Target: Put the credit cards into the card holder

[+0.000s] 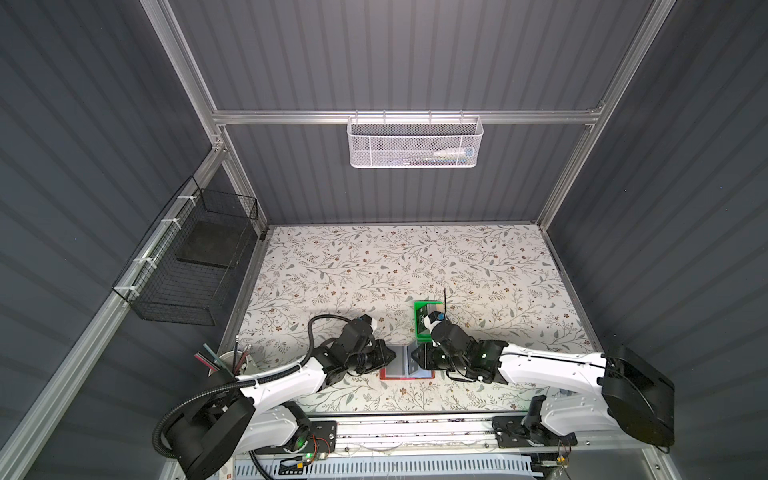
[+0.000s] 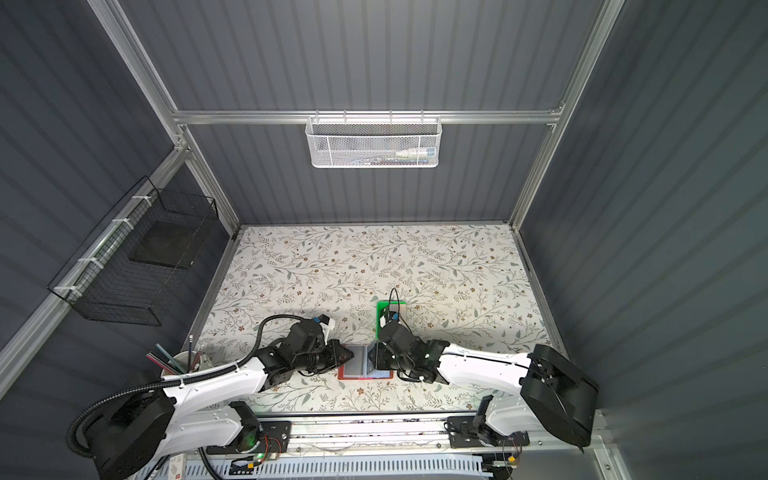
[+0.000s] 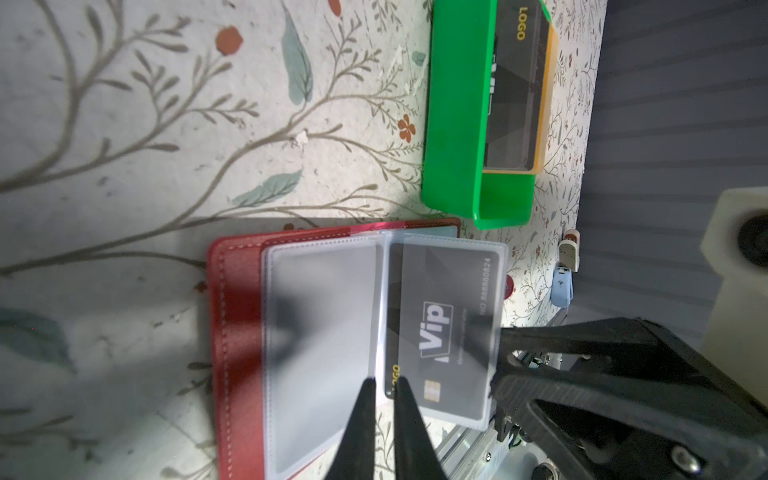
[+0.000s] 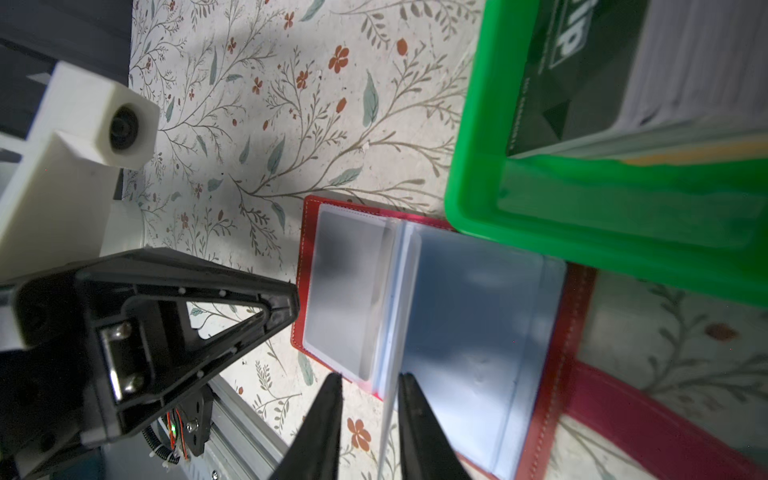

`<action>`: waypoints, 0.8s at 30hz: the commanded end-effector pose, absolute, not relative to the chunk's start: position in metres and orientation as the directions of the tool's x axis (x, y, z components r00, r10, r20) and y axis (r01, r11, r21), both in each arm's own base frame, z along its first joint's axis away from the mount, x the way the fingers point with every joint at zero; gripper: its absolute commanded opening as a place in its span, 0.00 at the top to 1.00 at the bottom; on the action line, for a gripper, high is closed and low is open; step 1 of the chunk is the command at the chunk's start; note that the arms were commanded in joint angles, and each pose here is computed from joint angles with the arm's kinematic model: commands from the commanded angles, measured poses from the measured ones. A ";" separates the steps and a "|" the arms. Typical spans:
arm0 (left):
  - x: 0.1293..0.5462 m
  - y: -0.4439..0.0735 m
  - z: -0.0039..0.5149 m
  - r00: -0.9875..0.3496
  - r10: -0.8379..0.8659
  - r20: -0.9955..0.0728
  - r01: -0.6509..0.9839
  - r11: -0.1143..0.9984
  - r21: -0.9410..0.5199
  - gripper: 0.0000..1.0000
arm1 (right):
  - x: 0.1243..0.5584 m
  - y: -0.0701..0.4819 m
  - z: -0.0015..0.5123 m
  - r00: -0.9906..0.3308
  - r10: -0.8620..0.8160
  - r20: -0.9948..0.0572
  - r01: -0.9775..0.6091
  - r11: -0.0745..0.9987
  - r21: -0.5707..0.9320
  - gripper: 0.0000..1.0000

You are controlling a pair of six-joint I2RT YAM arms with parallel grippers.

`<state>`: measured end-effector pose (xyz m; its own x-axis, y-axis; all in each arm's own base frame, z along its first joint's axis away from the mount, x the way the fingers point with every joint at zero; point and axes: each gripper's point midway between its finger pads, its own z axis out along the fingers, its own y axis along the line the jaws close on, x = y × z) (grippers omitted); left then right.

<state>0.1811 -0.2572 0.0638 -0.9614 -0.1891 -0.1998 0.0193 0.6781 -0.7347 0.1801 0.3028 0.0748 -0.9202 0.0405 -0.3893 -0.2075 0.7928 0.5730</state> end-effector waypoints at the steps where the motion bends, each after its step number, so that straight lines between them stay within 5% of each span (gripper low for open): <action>1: 0.177 -0.248 0.062 -0.964 -0.202 -0.172 -0.010 0.675 -0.738 0.88 | 0.181 0.313 0.079 -0.916 0.009 -0.402 -0.237 0.795 0.558 0.71; 24: 0.174 -0.223 0.072 -0.946 -0.222 -0.238 0.009 0.713 -0.701 0.85 | 0.188 0.345 0.099 -0.893 -0.052 -0.447 -0.313 0.785 0.535 0.68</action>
